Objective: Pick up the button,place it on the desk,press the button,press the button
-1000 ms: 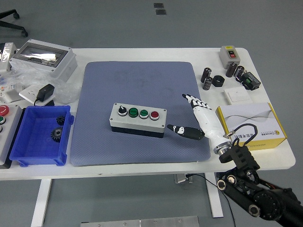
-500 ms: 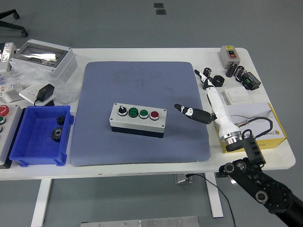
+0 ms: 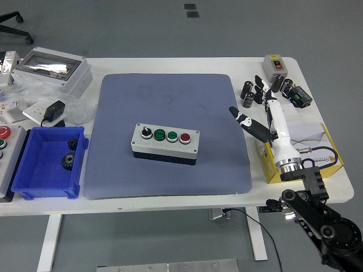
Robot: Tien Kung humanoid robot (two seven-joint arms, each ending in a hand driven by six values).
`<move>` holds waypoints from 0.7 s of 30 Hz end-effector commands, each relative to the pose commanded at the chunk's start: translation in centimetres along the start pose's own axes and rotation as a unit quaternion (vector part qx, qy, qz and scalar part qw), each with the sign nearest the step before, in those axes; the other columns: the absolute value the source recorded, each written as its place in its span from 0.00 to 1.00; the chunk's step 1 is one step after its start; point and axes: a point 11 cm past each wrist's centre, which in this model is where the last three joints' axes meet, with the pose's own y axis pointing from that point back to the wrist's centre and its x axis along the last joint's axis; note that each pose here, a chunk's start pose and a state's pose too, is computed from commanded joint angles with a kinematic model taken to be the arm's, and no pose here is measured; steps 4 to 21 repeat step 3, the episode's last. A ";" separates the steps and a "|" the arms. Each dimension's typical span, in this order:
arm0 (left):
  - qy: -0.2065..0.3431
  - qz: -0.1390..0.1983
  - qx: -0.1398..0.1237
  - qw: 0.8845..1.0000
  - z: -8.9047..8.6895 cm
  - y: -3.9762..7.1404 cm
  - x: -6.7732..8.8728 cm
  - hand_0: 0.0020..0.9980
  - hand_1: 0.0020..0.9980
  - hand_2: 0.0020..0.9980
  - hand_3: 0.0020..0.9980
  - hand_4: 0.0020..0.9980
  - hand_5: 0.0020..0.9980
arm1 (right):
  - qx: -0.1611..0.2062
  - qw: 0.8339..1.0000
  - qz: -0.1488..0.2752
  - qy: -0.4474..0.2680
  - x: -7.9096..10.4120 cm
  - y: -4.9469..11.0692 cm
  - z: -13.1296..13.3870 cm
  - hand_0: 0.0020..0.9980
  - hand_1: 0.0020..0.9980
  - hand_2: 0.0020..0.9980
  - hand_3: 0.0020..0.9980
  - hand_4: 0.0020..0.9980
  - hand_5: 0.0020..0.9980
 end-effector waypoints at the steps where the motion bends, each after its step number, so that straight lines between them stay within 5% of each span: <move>1: -0.001 0.000 0.000 1.000 0.0 0.0 -0.1 0.63 0.55 0.51 0.61 0.54 0.21 | 0.000 1.000 0.004 -0.002 0.3 0.1 0.0 0.90 0.91 0.95 0.98 0.90 0.50; 21: -0.002 -0.001 0.001 1.000 0.0 0.0 -0.1 0.63 0.55 0.51 0.61 0.54 0.21 | -0.001 1.000 0.013 -0.007 0.9 0.2 -0.1 0.90 0.91 0.95 0.98 0.90 0.50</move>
